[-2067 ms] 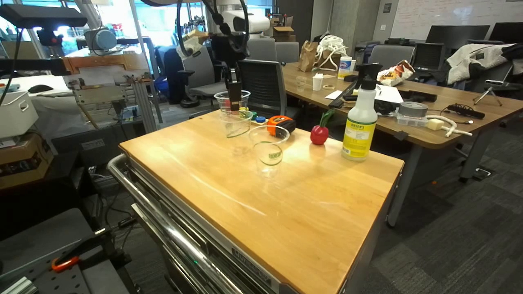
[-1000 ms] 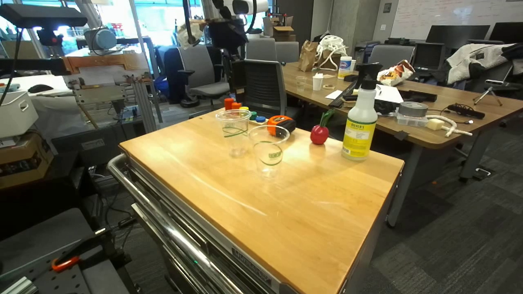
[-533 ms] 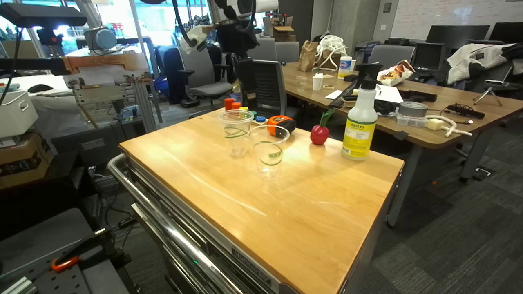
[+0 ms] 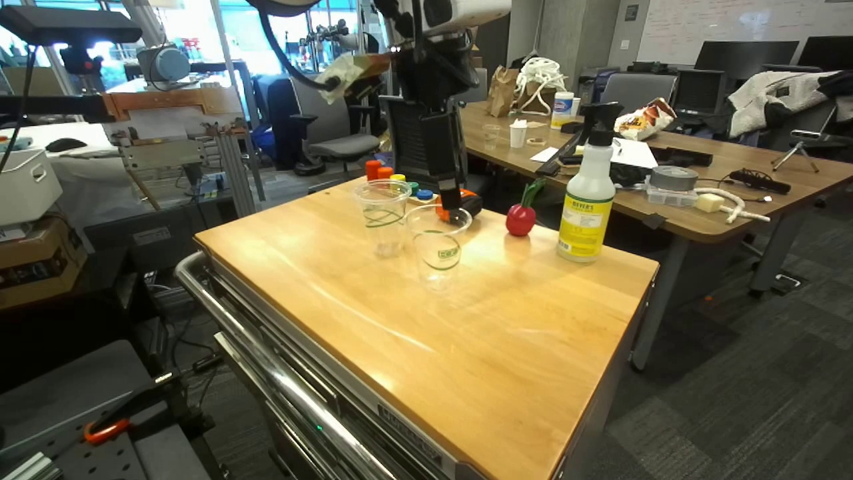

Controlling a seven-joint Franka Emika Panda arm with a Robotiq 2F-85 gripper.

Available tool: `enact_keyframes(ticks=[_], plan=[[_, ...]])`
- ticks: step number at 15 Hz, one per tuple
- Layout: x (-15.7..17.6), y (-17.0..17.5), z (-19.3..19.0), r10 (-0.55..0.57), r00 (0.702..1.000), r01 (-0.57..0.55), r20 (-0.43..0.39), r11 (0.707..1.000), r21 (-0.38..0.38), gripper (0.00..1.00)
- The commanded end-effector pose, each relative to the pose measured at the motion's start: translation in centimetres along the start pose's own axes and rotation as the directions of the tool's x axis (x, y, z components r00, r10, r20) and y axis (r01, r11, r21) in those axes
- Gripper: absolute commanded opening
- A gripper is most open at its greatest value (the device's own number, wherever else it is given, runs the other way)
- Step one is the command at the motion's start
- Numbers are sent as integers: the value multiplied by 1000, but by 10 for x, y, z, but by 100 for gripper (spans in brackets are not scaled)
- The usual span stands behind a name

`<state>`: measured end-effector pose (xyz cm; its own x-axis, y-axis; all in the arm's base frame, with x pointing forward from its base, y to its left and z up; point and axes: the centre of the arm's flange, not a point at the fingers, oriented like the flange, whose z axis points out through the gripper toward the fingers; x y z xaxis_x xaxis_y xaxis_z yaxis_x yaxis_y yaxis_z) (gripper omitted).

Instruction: Stack the cups into the middle cup

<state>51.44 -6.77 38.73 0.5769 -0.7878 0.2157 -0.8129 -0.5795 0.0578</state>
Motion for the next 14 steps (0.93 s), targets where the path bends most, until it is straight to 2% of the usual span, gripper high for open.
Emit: enact_keyframes(ticks=[1,9,14], plan=[[-5,12,-3,51,998,-50,25,999,-21,100],[-20,13,24,73,987,-71,144,997,-13,100],[-19,3,46,56,989,-56,137,998,-9,100]])
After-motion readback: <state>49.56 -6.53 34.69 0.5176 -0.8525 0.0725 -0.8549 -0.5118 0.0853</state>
